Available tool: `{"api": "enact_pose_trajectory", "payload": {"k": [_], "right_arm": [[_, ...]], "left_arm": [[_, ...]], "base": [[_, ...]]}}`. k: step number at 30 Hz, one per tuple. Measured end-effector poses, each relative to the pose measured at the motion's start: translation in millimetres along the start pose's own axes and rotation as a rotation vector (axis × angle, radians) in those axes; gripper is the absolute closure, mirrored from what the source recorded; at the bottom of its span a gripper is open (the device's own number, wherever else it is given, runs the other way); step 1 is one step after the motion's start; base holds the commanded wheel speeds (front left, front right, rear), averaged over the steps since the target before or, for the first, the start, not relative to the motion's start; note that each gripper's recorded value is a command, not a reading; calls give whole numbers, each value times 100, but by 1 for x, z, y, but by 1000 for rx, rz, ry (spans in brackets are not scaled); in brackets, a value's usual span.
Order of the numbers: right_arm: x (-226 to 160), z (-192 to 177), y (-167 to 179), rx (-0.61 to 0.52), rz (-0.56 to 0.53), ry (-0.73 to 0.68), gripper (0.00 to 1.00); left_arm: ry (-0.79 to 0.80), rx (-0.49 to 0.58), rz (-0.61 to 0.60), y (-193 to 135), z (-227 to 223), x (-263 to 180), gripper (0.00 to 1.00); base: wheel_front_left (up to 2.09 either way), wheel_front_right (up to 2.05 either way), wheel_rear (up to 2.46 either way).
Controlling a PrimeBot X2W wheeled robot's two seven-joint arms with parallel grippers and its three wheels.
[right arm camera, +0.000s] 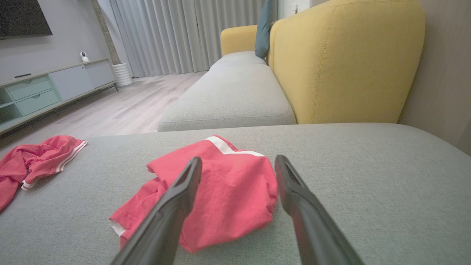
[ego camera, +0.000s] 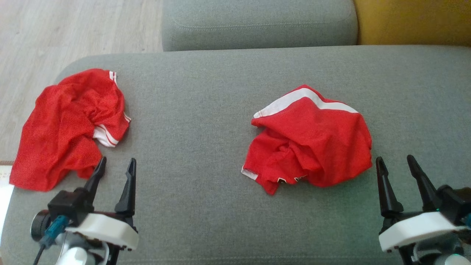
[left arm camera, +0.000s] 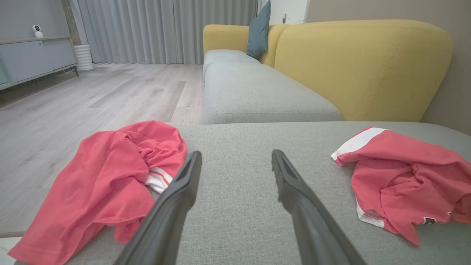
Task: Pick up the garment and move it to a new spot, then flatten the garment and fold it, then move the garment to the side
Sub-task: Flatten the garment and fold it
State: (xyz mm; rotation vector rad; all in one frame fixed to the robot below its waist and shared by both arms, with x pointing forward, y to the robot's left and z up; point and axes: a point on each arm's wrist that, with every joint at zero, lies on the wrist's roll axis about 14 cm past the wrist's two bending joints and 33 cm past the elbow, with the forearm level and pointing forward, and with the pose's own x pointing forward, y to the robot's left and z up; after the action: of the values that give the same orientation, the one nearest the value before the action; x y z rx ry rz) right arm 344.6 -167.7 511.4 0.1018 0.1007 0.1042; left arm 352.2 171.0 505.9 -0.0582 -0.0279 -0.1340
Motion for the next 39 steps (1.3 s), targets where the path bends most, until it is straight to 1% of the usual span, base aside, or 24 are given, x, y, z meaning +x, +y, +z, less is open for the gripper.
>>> {"api": "enact_pose_trajectory", "payload": {"k": [7, 10, 14, 20, 23, 24, 27, 31, 36, 39], "right_arm": [[3, -5, -1, 4, -1, 18, 0], [6, -9, -1, 5, -3, 30, 0], [12, -16, -2, 8, -5, 55, 0], [29, -18, -6, 11, -14, 59, 0], [35, -21, -10, 13, -22, 67, 0], [35, -21, -10, 13, -22, 67, 0], [39, -25, -16, 13, -43, 73, 0], [39, -30, -31, 27, -88, 73, 0], [30, -46, -48, 41, -146, 112, 0], [29, -51, -53, 44, -165, 120, 0]], "left_arm": [[23, 0, -1, 0, -8, 2, 0], [50, -8, -41, -12, -15, 5, 0], [87, -44, -157, -47, -21, 24, 0], [149, -91, -381, -121, -30, 60, 0], [186, -85, -499, -158, -39, 73, 0], [186, -85, -499, -158, -39, 73, 0], [213, -64, -586, -184, -45, 92, 0], [262, -18, -653, -202, -61, 118, 0], [339, 20, -695, -214, -87, 138, 0], [418, 39, -698, -213, -109, 144, 0]], "base": [[0, 0, 0], [0, 0, 0], [0, 0, 0], [0, 0, 0], [0, 0, 0], [0, 0, 0], [0, 0, 0], [0, 0, 0], [0, 0, 0], [0, 0, 0]]}}
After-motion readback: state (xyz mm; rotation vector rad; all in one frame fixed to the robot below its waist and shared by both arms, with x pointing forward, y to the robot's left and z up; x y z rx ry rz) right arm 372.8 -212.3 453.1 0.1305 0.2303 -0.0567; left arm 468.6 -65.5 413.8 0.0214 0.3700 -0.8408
